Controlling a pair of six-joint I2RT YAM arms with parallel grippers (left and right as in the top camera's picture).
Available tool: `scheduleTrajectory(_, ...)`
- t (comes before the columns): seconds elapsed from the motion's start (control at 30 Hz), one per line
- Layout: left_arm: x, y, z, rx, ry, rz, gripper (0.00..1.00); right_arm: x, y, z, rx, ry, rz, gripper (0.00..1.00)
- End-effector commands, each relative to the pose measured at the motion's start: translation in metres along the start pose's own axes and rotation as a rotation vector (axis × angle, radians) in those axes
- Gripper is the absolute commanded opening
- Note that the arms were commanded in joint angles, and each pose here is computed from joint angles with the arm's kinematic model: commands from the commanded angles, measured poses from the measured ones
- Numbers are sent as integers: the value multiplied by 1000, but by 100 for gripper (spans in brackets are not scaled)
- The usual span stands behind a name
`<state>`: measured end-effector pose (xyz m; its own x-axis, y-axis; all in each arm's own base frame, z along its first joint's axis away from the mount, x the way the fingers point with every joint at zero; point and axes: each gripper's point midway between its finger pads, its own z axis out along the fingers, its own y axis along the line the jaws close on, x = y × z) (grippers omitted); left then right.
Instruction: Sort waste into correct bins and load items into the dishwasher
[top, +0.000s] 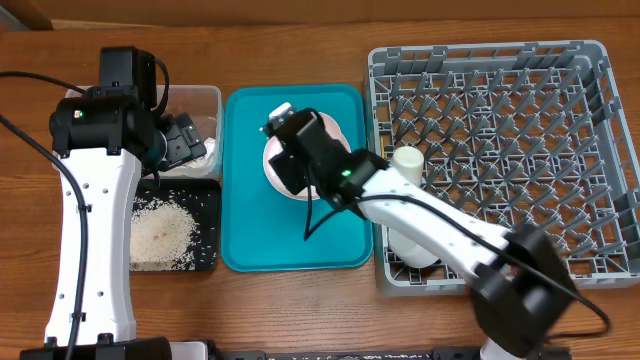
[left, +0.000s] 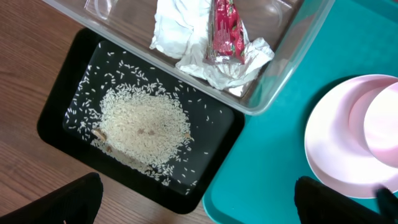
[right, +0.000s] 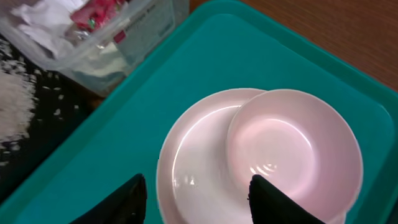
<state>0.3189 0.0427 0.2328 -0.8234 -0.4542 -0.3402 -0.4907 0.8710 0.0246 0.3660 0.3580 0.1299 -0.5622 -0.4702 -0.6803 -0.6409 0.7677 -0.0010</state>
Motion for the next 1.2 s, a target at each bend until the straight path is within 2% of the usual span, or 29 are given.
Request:
scheduleTrajectory(0.0, -3, 0, -1, -3, -9, -4, 100, 7, -15, 26, 66, 4, -57, 55)
scheduleTrajectory(0.27, -3, 0, -1, -3, -9, -4, 100, 30, -57, 72, 130, 36, 2, 52)
scheduleTrajectory(0.37, -3, 0, -1, -3, -9, -4, 100, 36, -57, 76, 84, 53, 21, 44)
scheduleTrajectory(0.5, -3, 0, -1, -3, -9, -4, 100, 42, -47, 76, 18, 75, 24, 39)
scheduleTrajectory(0.67, -3, 0, -1, -3, -9, -4, 100, 55, -46, 75, 17, 132, 23, 29)
scheduleTrajectory(0.77, -3, 0, -1, -3, -9, -4, 100, 54, -46, 72, 17, 134, 27, 19)
scheduleTrajectory(0.9, -3, 0, -1, -3, -9, -4, 100, 32, -44, 56, 5, 80, 28, 10)
scheduleTrajectory(0.97, -3, 0, -1, -3, -9, -4, 100, 8, -39, 36, -28, 17, 50, 4)
scheduleTrajectory(1.17, -3, 0, -1, -3, -9, -4, 100, -68, -28, -51, -146, -207, 88, 4)
